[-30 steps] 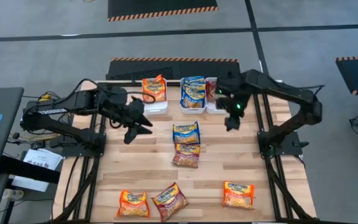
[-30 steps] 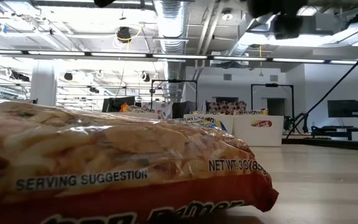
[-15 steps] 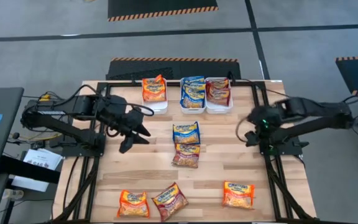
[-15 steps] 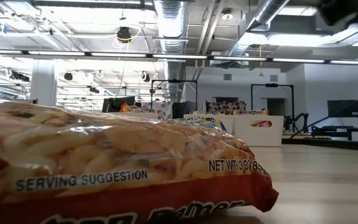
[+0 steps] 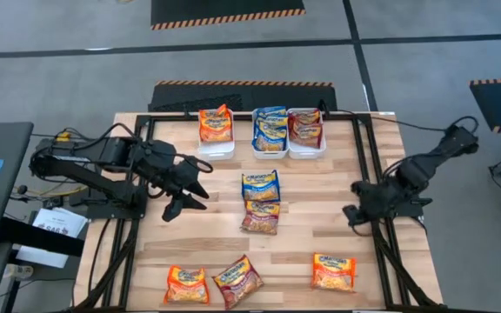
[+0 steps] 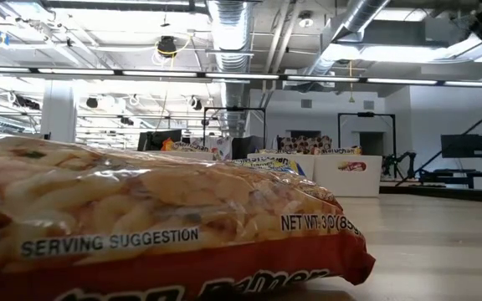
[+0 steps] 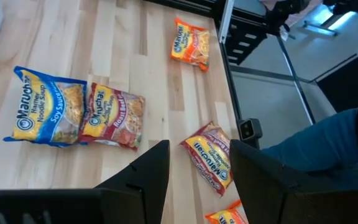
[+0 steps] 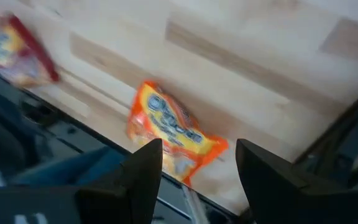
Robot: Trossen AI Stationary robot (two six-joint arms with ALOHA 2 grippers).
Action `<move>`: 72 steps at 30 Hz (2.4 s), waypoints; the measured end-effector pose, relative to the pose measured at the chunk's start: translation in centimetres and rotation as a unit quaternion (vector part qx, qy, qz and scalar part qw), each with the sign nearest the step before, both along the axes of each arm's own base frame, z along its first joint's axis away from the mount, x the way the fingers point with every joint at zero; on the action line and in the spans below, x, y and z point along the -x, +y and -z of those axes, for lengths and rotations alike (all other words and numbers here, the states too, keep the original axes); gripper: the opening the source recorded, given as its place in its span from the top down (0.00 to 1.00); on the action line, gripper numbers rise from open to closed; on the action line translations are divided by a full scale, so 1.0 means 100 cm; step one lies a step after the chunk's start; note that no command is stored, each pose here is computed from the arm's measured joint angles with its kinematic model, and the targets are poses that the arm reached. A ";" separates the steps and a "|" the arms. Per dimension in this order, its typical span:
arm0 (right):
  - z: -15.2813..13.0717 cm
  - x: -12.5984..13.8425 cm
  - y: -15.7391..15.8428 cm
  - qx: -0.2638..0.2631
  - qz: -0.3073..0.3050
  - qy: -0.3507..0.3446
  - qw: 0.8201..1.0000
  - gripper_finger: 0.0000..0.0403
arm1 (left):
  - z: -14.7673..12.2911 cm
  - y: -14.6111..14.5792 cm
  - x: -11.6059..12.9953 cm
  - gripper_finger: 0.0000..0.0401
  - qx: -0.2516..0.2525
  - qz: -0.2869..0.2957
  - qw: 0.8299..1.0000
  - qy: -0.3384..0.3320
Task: Sort Maruchan noodles
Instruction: Put the right orange noodle soup pack into the left white bin
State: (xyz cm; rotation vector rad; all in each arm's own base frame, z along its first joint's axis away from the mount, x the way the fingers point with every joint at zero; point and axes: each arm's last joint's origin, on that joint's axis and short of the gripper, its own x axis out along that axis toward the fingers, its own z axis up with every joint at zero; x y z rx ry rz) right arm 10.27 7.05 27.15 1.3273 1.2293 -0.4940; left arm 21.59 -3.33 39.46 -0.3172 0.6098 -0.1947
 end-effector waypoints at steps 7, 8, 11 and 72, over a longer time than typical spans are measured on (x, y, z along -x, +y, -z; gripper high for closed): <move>0.020 -0.013 0.030 0.010 -0.065 0.001 0.998 0.43 | 0.000 -0.005 0.001 0.61 -0.010 -0.002 1.000 -0.001; 0.024 -0.015 0.034 0.014 -0.075 0.002 0.997 0.43 | 0.000 -0.006 0.001 0.61 -0.011 -0.002 1.000 -0.002; 0.032 -0.021 0.044 0.036 -0.114 0.006 0.993 0.43 | 0.000 -0.007 0.001 0.61 -0.010 -0.001 1.000 -0.001; 0.123 -0.092 0.114 0.040 -0.257 0.063 0.964 0.99 | 0.003 -0.010 0.003 0.61 -0.012 -0.023 1.000 0.016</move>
